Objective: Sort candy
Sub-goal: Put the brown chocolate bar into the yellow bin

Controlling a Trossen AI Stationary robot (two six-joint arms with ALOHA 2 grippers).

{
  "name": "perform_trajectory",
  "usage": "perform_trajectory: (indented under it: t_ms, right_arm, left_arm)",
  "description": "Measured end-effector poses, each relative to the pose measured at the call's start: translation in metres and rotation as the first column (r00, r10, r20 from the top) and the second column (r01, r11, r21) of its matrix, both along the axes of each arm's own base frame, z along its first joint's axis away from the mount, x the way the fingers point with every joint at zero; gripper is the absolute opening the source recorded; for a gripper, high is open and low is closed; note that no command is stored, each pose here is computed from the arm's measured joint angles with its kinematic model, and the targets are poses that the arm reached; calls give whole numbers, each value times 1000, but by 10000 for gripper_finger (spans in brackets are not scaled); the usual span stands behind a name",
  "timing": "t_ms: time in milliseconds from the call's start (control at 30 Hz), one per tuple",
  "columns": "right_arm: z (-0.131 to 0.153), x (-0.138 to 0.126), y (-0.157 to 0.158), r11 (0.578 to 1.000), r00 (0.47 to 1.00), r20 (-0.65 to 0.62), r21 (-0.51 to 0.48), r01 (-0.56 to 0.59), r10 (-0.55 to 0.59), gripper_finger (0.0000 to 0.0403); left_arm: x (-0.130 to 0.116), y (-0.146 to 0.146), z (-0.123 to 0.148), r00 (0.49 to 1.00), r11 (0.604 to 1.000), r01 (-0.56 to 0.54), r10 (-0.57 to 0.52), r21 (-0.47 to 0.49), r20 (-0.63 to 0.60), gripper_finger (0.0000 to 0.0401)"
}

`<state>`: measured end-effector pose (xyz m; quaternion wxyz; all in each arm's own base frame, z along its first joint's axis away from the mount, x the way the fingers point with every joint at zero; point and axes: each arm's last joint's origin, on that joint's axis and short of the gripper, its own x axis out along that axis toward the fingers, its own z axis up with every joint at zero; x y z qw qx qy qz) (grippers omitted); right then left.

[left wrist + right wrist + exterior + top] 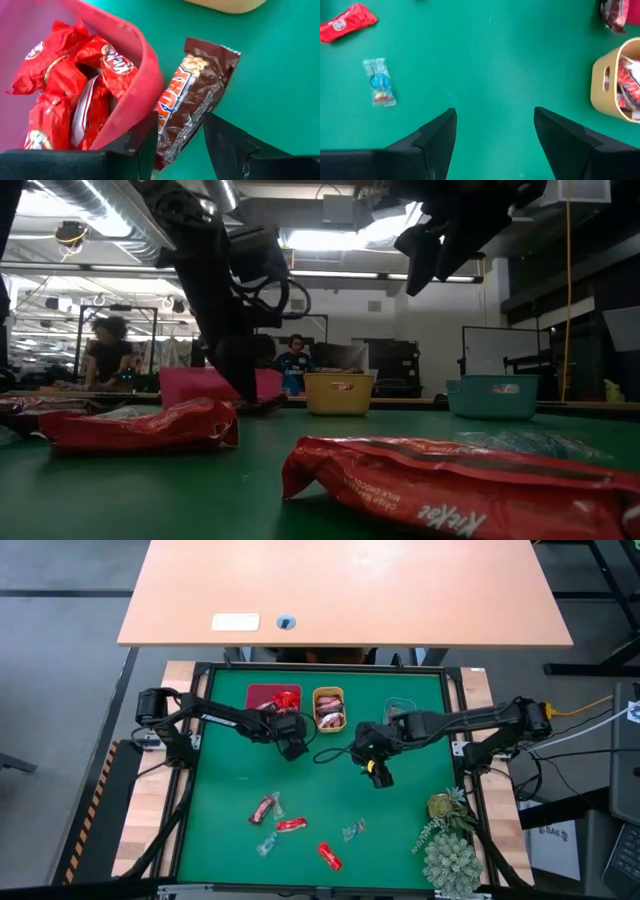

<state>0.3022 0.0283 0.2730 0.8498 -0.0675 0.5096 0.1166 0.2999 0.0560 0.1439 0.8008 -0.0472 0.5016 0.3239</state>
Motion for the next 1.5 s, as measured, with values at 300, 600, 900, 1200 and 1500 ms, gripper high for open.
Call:
perform_trajectory:
  t_ms: [300, 600, 900, 1200, 1500]
  right_arm:
    - [-16, -2, 0, 1000, 1000, -10, -1, 0, 0, 264]
    - [-17, -2, 0, 1000, 1000, -11, -1, 0, 0, 264]
    - [-17, -2, 0, 1000, 1000, -12, -1, 0, 0, 264]
    - [-17, -2, 0, 1000, 1000, -12, -1, 0, 0, 264]
    - [-7, -14, -1, 1000, 1000, -21, -2, 0, 0, 264]
  left_arm:
    - [1, 11, -4, 1000, 998, -16, 17, -55, 18, 151]
    - [1, 12, -5, 999, 988, 51, -48, -145, 26, 151]
    - [2, 0, -5, 981, 951, 194, -195, -243, 21, 151]
    - [5, -14, -6, 934, 906, 348, -357, -242, 8, 151]
    - [9, -14, -5, 939, 911, 344, -341, -229, 53, 89]
